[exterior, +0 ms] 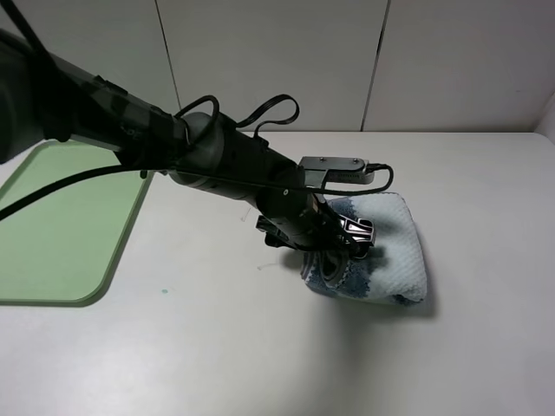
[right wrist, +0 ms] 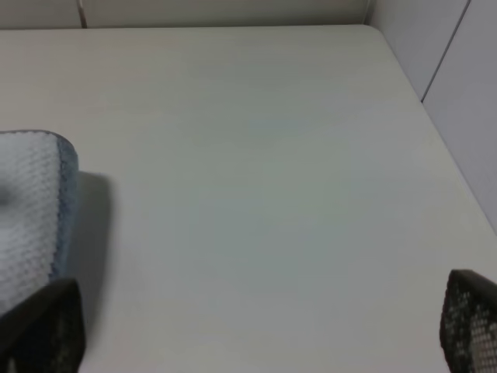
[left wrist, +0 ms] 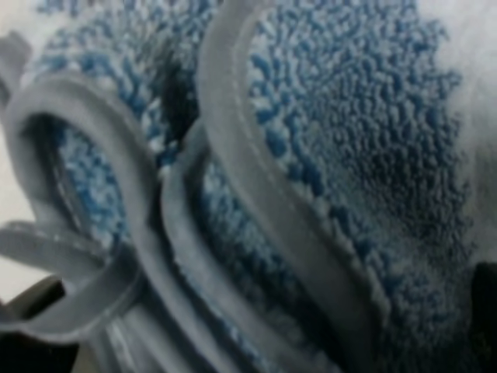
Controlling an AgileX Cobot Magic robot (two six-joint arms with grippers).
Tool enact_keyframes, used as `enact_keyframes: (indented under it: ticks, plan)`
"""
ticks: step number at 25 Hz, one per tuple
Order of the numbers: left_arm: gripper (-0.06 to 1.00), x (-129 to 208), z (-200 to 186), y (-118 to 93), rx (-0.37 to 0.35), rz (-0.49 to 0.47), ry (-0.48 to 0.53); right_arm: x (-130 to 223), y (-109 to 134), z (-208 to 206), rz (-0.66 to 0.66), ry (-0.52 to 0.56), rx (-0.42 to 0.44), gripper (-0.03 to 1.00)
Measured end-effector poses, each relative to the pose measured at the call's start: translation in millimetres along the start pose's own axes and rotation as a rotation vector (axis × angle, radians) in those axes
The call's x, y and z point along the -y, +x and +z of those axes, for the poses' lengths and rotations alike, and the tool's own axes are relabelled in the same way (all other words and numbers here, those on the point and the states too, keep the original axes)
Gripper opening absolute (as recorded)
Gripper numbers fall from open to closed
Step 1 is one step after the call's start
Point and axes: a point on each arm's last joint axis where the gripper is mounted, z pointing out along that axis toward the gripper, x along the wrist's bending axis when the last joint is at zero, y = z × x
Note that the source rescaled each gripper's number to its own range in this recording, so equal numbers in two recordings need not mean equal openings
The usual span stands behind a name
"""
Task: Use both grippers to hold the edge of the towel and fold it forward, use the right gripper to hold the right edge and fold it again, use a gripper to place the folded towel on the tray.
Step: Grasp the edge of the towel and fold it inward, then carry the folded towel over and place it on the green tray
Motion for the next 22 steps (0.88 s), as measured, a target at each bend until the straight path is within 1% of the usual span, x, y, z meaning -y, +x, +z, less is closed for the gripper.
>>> enact_keyframes:
  ticks: [2,3,4,7,10,12,13,22]
  plan:
    - [0.99,0.3,0.4,-0.7,0.002,0.002,-0.002,0.0,0.0,0.0,0.000,0.000,0.000,1.00]
    - [0.96,0.3,0.4,-0.7,0.002,0.002,-0.002,0.0,0.0,0.0,0.000,0.000,0.000,1.00]
    - [0.92,0.3,0.4,-0.7,0.002,0.002,-0.002,0.0,0.0,0.0,0.000,0.000,0.000,1.00]
    - [0.71,1.7,2.2,-0.7,0.003,-0.007,0.003,0.0,0.0,0.0,0.000,0.000,0.000,1.00]
    - [0.42,2.4,3.4,-1.0,0.004,-0.013,0.002,0.0,0.0,0.0,0.000,0.000,0.000,1.00]
    - [0.20,2.1,3.4,-1.6,0.007,-0.013,-0.003,0.0,0.0,0.0,0.000,0.000,0.000,1.00]
    - [0.15,2.0,3.4,-1.7,0.008,-0.013,-0.004,0.0,0.0,0.0,0.000,0.000,0.000,1.00]
    - [0.15,2.0,3.4,-1.7,0.008,-0.013,-0.004,0.0,0.0,0.0,0.000,0.000,0.000,1.00]
